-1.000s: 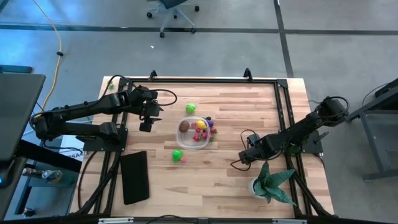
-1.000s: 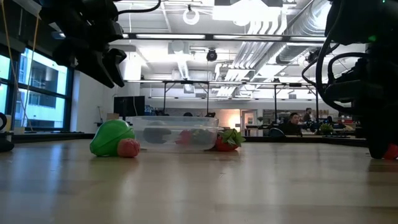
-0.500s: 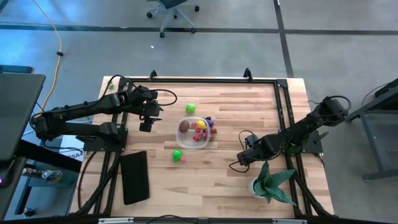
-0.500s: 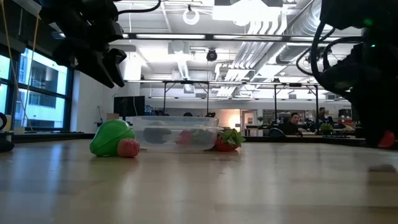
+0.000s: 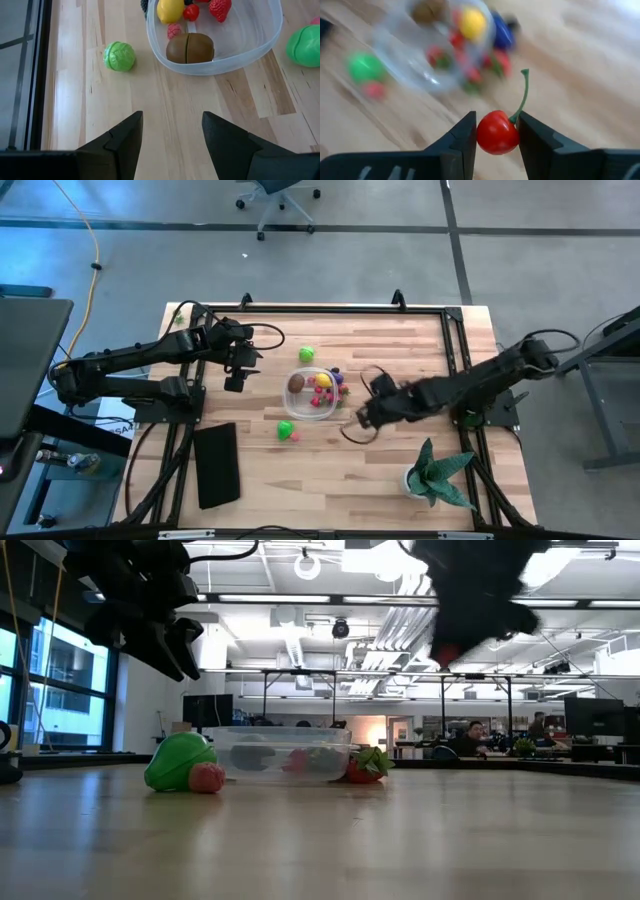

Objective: Pick and placing Produce into tupperware
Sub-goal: Put the right cherry into the transparent bin

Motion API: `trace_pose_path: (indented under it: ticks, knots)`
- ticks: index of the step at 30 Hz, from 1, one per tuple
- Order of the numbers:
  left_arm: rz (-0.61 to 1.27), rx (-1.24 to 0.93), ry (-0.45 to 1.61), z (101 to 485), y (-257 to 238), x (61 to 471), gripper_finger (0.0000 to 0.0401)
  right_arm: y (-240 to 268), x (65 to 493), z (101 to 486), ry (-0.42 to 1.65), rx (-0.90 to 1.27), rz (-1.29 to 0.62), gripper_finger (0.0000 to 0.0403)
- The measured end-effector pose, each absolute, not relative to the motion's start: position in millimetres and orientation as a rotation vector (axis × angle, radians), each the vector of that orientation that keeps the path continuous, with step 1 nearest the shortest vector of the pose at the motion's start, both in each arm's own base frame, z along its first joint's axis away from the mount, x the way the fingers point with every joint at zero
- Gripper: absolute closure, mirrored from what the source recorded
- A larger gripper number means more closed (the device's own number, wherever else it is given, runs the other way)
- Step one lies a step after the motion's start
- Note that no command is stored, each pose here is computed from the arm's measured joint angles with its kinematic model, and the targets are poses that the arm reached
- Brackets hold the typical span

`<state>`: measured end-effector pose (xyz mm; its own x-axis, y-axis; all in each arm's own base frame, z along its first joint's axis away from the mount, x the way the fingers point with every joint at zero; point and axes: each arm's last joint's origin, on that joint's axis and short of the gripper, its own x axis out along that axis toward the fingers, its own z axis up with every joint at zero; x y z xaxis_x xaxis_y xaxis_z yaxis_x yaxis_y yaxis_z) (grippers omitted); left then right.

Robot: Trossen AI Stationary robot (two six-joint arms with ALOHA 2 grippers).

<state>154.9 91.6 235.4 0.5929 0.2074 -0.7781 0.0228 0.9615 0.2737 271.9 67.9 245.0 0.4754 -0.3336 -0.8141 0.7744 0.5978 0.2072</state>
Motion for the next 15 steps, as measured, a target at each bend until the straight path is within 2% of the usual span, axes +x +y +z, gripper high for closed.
trace_pose_path:
  ticks: [6, 15]
  knots:
    - [0.109, 0.268, 0.933, 235, 92, 155, 0.0208, 37, 316, 268, 0.694, 0.497, -0.592, 0.0297]
    - [0.109, 0.267, 0.933, 235, 92, 155, 0.0208, -13, 402, 221, 0.906, 0.333, -0.401, 0.0297]
